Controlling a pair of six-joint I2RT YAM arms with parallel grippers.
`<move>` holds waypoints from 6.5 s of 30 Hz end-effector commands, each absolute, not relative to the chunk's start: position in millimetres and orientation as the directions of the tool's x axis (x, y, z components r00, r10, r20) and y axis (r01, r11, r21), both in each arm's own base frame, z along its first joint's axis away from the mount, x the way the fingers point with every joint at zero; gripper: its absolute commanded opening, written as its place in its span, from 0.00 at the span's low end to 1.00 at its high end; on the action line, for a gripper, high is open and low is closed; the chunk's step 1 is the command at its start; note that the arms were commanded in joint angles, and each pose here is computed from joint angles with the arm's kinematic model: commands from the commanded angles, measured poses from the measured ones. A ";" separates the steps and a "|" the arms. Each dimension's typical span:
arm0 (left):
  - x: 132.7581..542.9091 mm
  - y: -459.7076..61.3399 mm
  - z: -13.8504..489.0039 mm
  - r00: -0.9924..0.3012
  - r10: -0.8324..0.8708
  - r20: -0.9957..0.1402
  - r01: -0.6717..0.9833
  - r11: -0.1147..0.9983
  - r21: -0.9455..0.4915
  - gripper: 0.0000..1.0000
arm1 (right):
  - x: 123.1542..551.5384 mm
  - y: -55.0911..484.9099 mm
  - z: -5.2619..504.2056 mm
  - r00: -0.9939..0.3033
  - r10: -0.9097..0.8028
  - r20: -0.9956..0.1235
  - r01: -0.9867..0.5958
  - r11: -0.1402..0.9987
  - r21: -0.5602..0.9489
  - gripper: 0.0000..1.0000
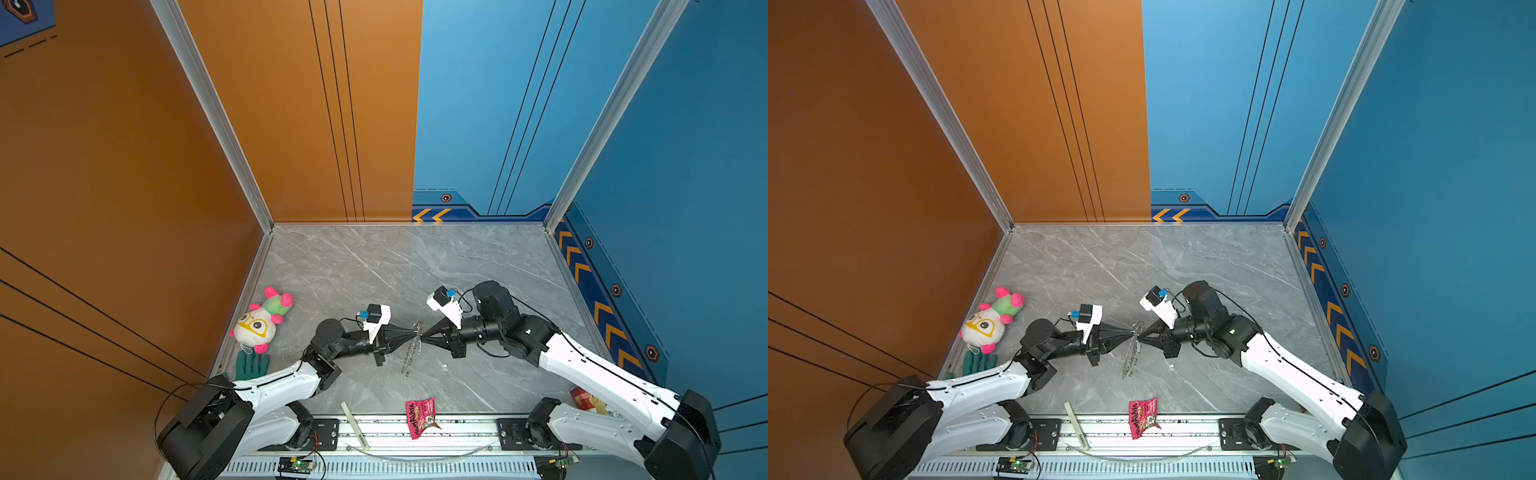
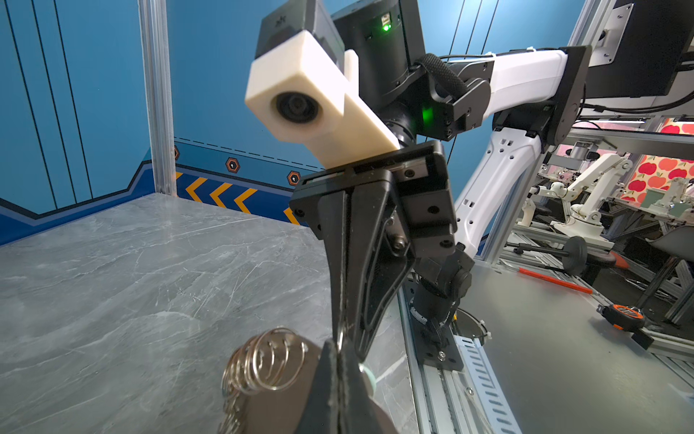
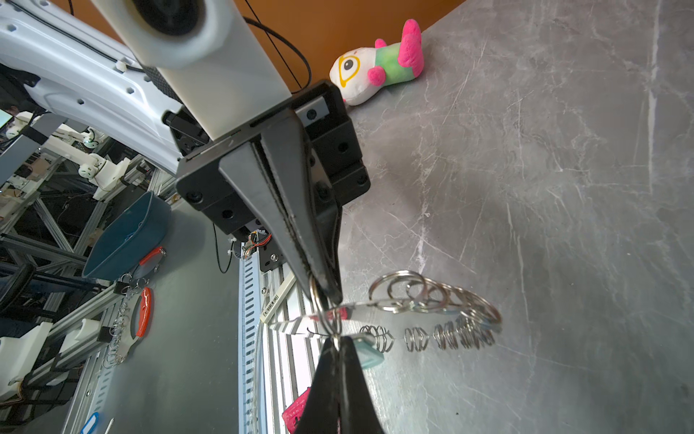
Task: Attach keys to a key ring
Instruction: Insert the key into the keyring.
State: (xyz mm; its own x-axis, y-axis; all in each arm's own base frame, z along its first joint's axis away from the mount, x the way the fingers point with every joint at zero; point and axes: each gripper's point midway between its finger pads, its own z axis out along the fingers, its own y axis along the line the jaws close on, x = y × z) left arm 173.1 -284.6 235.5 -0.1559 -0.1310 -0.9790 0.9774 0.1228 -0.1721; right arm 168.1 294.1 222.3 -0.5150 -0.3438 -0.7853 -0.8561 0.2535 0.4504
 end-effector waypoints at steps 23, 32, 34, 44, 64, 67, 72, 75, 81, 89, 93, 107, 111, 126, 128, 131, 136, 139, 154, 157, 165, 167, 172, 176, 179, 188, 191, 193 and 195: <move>175.7 -284.9 261.0 -0.097 -0.247 -0.964 0.987 0.097 -0.124 0.00 | 207.4 277.4 218.8 -0.519 -0.284 -0.807 -0.815 0.449 0.366 0.11; 178.1 -285.6 259.3 -0.104 -0.242 -0.965 0.986 0.099 -0.131 0.00 | 210.6 267.3 225.7 -0.517 -0.256 -0.817 -0.805 0.470 0.362 0.19; 179.1 -285.7 259.0 -0.103 -0.241 -0.965 0.986 0.103 -0.131 0.00 | 209.3 267.4 229.8 -0.509 -0.252 -0.823 -0.810 0.464 0.359 0.20; 182.1 -286.9 255.0 -0.105 -0.228 -0.968 0.984 0.120 -0.135 0.00 | 200.3 274.3 235.4 -0.440 -0.283 -0.852 -0.830 0.490 0.267 0.34; 182.3 -286.8 253.3 -0.108 -0.226 -0.968 0.983 0.122 -0.138 0.00 | 203.7 271.4 241.9 -0.403 -0.298 -0.865 -0.827 0.524 0.205 0.42; 183.2 -286.6 252.5 -0.108 -0.225 -0.968 0.982 0.128 -0.140 0.00 | 203.2 268.4 242.8 -0.395 -0.305 -0.867 -0.825 0.533 0.188 0.46; 184.5 -286.3 251.7 -0.109 -0.224 -0.968 0.981 0.136 -0.141 0.00 | 198.5 272.7 244.9 -0.380 -0.312 -0.871 -0.836 0.520 0.178 0.52; 184.3 -286.8 252.1 -0.110 -0.224 -0.968 0.981 0.132 -0.142 0.00 | 197.4 276.0 244.8 -0.370 -0.319 -0.872 -0.840 0.516 0.168 0.54; 180.3 -288.0 252.7 -0.110 -0.220 -0.969 0.984 0.111 -0.137 0.00 | 200.8 278.8 244.5 -0.367 -0.322 -0.872 -0.838 0.522 0.160 0.55; 180.5 -287.8 251.8 -0.105 -0.218 -0.970 0.984 0.115 -0.133 0.00 | 203.4 277.5 246.1 -0.379 -0.310 -0.872 -0.828 0.534 0.170 0.55; 180.2 -288.7 250.3 -0.099 -0.216 -0.971 0.985 0.120 -0.127 0.00 | 206.7 277.9 248.6 -0.415 -0.280 -0.866 -0.812 0.543 0.214 0.52; 197.2 -282.5 246.2 -0.046 -0.217 -0.975 0.960 0.261 -0.103 0.00 | 207.1 282.8 246.1 -0.533 -0.251 -0.808 -0.749 0.584 0.313 0.51; 196.5 -282.0 245.4 -0.026 -0.201 -0.979 0.956 0.283 -0.083 0.00 | 205.5 282.6 241.7 -0.547 -0.265 -0.794 -0.740 0.596 0.311 0.51; 192.7 -284.9 245.8 -0.017 -0.200 -0.980 0.958 0.277 -0.073 0.00 | 223.6 279.2 240.3 -0.606 -0.190 -0.773 -0.659 0.663 0.354 0.51; 198.3 -281.9 245.3 -0.014 -0.204 -0.979 0.946 0.313 -0.079 0.00 | 223.1 276.4 239.6 -0.622 -0.184 -0.761 -0.646 0.670 0.366 0.52; 201.9 -281.5 242.7 -0.006 -0.198 -0.980 0.938 0.340 -0.075 0.00 | 224.6 272.8 237.2 -0.649 -0.164 -0.742 -0.617 0.684 0.389 0.52; 204.1 -281.0 239.6 0.010 -0.185 -0.983 0.929 0.364 -0.059 0.00 | 232.8 266.0 239.4 -0.703 -0.090 -0.706 -0.530 0.728 0.435 0.55; 202.6 -281.7 238.0 0.018 -0.174 -0.985 0.930 0.366 -0.048 0.00 | 236.9 263.7 237.8 -0.742 -0.059 -0.668 -0.482 0.739 0.470 0.56; 201.4 -282.2 236.0 0.034 -0.160 -0.986 0.928 0.372 -0.029 0.00 | 229.5 269.7 226.9 -0.820 -0.068 -0.568 -0.424 0.739 0.523 0.57; 201.5 -281.9 235.1 0.033 -0.159 -0.987 0.927 0.373 -0.029 0.00 | 226.4 275.4 226.6 -0.825 -0.082 -0.559 -0.432 0.728 0.532 0.57; 201.5 -281.6 235.3 0.034 -0.160 -0.987 0.926 0.377 -0.029 0.00 | 221.3 283.4 221.8 -0.834 -0.107 -0.541 -0.440 0.720 0.537 0.57; 201.8 -281.6 235.7 0.035 -0.160 -0.986 0.925 0.378 -0.028 0.00 | 220.2 284.1 220.6 -0.836 -0.111 -0.538 -0.441 0.719 0.537 0.57; 201.4 -282.3 236.0 0.035 -0.161 -0.986 0.927 0.374 -0.028 0.00 | 219.0 285.2 216.7 -0.841 -0.116 -0.528 -0.436 0.722 0.537 0.57; 201.5 -282.3 236.0 0.037 -0.160 -0.986 0.927 0.375 -0.026 0.00 | 216.9 289.2 215.0 -0.841 -0.127 -0.526 -0.442 0.720 0.534 0.58; 200.2 -283.2 236.8 0.035 -0.161 -0.986 0.930 0.367 -0.027 0.00 | 217.8 291.4 211.1 -0.844 -0.134 -0.520 -0.442 0.724 0.530 0.58; 191.8 -289.4 235.8 0.020 -0.157 -0.987 0.952 0.306 -0.030 0.00 | 221.7 293.9 218.6 -0.828 -0.135 -0.545 -0.460 0.720 0.520 0.58; 193.4 -289.8 235.6 0.019 -0.156 -0.988 0.950 0.310 -0.031 0.00 | 218.6 296.3 218.3 -0.825 -0.149 -0.545 -0.471 0.713 0.519 0.58; 193.6 -290.6 236.7 0.019 -0.158 -0.987 0.950 0.309 -0.031 0.00 | 217.3 297.0 215.8 -0.826 -0.156 -0.541 -0.473 0.713 0.517 0.58; 194.7 -290.9 236.6 0.017 -0.157 -0.987 0.949 0.313 -0.033 0.00 | 216.6 298.0 212.3 -0.828 -0.164 -0.536 -0.474 0.715 0.514 0.58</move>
State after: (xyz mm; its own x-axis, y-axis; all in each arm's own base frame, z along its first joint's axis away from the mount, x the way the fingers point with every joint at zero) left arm 202.7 -284.6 226.3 -0.0067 -0.1376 -0.9905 0.9323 0.3573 -0.0560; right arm 219.7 285.9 200.7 -0.8444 -0.1429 -0.5163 -0.4336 0.7482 0.5022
